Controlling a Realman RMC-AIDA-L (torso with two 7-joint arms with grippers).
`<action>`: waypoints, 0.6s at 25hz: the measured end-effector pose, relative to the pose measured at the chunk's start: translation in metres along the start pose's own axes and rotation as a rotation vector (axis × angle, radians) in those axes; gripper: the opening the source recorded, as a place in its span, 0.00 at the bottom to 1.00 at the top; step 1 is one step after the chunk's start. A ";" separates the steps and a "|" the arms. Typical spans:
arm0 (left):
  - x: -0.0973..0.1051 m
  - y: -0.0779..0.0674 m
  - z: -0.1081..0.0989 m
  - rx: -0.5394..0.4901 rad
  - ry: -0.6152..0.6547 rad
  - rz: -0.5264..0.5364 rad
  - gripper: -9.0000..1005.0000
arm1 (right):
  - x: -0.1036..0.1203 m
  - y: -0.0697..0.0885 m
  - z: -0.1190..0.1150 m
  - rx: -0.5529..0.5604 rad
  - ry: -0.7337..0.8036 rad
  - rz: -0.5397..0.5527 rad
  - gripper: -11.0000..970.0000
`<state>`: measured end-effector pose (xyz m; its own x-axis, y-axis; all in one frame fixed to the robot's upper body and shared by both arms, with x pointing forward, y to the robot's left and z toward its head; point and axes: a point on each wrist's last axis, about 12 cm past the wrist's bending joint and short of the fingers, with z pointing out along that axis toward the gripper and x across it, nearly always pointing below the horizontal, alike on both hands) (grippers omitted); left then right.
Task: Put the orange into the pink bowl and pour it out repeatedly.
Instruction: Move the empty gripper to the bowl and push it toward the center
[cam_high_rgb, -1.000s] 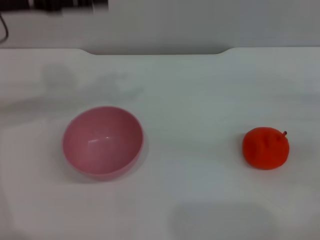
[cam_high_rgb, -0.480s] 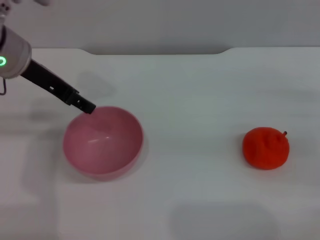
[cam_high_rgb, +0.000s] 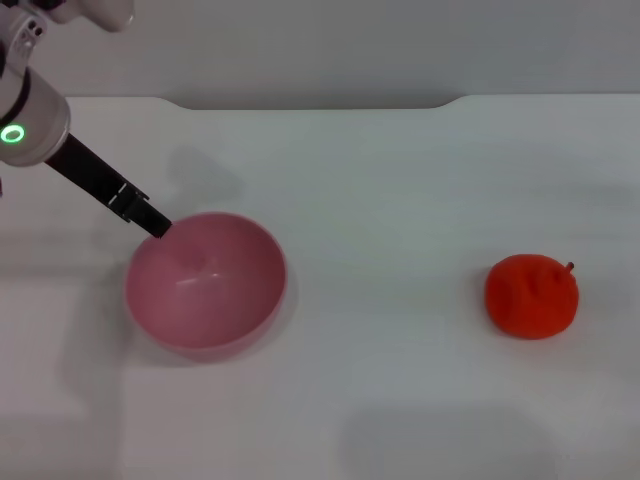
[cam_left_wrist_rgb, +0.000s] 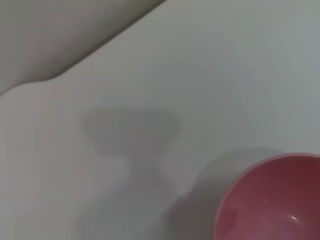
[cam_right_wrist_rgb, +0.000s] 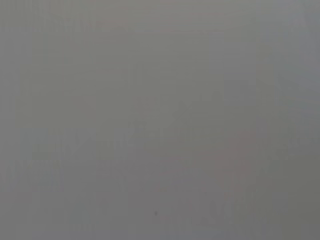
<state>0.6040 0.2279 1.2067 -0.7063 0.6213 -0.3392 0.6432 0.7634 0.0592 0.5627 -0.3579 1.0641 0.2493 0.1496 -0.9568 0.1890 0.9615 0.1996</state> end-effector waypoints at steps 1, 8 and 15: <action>0.000 0.000 0.001 0.004 0.005 -0.002 0.80 | 0.000 0.000 0.000 0.000 0.001 0.001 0.66; 0.004 0.000 0.019 0.017 0.020 -0.022 0.80 | 0.002 0.001 -0.001 -0.008 0.009 -0.001 0.66; 0.006 0.002 0.042 0.003 0.012 -0.042 0.80 | 0.002 0.003 -0.001 -0.019 0.012 -0.004 0.66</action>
<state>0.6133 0.2263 1.1652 -0.7361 0.5910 -0.3299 0.6138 0.7883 0.0425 0.5626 -0.3546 1.0624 0.2371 0.1485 -0.9601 0.1721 0.9662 0.1920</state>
